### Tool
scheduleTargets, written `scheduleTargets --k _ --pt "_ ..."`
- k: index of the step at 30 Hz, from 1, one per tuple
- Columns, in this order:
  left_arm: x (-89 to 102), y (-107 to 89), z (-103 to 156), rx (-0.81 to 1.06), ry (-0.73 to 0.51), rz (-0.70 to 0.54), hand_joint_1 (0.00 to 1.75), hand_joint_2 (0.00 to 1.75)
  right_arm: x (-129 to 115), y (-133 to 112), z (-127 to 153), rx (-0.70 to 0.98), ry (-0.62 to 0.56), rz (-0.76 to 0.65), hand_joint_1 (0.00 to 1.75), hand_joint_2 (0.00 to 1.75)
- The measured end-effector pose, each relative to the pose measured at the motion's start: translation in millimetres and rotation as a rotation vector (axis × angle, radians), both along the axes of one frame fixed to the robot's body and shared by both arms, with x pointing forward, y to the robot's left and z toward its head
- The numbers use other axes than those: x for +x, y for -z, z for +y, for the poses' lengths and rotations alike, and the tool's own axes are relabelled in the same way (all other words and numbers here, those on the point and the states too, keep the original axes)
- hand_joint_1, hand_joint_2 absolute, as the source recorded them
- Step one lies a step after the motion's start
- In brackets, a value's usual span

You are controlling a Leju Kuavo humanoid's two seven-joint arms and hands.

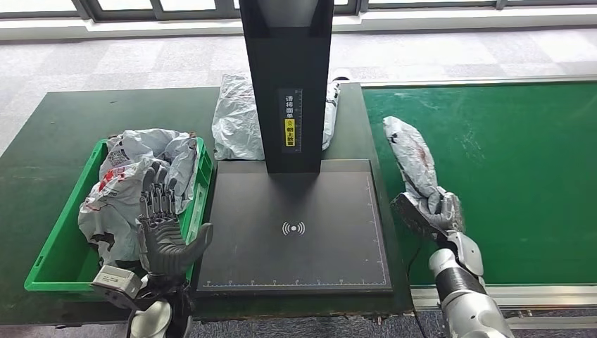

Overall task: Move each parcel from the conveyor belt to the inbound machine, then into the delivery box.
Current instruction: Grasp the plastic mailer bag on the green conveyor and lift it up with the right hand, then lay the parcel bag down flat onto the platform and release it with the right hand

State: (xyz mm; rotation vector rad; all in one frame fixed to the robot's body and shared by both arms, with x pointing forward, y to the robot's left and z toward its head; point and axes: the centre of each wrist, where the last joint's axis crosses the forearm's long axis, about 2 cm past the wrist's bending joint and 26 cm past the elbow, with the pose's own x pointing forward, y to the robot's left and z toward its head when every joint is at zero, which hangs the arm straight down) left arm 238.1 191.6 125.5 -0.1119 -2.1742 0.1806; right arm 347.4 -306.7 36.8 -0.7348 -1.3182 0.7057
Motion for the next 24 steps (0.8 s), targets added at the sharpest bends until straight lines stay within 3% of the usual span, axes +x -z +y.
scheduleTargets --k 3,7,12,18,24 --pt "0.3 5.1 -1 0.002 0.003 0.021 0.0 1.75 -13 6 48 0.139 -0.138 -0.077 1.75 1.75" --pt "1.0 11.3 -4 0.017 0.008 0.045 0.0 1.75 -37 13 97 0.286 -0.225 -0.116 1.75 1.75" --pt "3.2 24.3 -10 0.038 0.03 0.097 0.0 1.75 -54 2 151 0.392 -0.352 -0.139 1.75 1.75" --pt "7.8 36.4 -18 0.054 0.05 0.149 0.0 1.75 -56 -15 183 0.392 -0.479 -0.179 1.75 1.75" --pt "7.2 42.2 -21 0.06 0.063 0.172 0.0 1.75 -56 -21 193 0.384 -0.533 -0.193 1.75 1.75"
